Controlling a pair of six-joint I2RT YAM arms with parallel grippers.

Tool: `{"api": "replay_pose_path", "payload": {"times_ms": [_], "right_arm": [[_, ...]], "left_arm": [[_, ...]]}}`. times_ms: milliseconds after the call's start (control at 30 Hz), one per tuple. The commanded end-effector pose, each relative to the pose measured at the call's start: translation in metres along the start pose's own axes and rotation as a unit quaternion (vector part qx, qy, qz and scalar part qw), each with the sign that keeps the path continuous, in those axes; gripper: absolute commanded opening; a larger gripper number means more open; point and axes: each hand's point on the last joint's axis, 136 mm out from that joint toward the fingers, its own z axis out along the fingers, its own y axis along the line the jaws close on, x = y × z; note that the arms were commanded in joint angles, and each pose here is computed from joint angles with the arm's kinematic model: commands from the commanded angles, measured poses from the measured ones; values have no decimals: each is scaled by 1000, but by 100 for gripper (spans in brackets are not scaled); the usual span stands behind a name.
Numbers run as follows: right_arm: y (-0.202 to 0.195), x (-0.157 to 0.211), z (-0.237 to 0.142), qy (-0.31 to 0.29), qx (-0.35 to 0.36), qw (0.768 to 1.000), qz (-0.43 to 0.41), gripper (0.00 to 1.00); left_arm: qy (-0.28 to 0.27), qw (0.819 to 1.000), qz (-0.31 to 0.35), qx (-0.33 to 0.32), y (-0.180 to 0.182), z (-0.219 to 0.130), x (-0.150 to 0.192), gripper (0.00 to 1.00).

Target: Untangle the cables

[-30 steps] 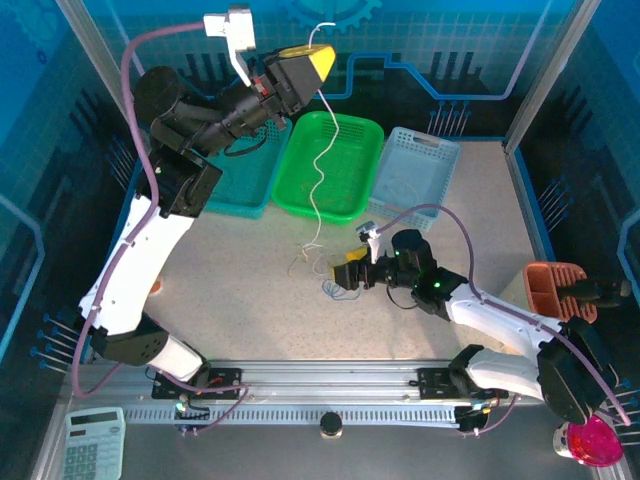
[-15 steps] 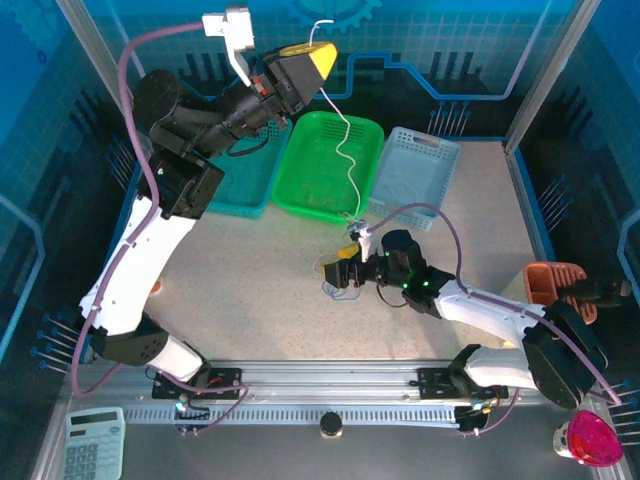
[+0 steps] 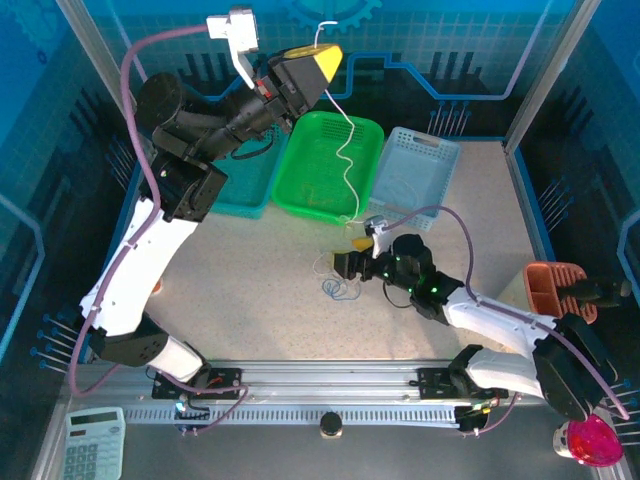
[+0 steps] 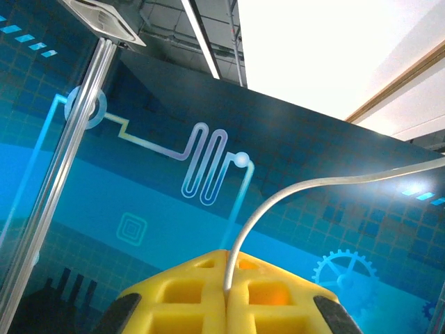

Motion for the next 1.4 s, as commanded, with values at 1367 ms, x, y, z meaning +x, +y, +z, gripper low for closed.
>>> {"api": "replay_pose_path", "payload": {"times_ms": [1367], "right_arm": [[55, -22, 1, 11, -120, 992, -48, 78]], "left_arm": [[-33, 999, 12, 18, -21, -3, -18, 0]]}}
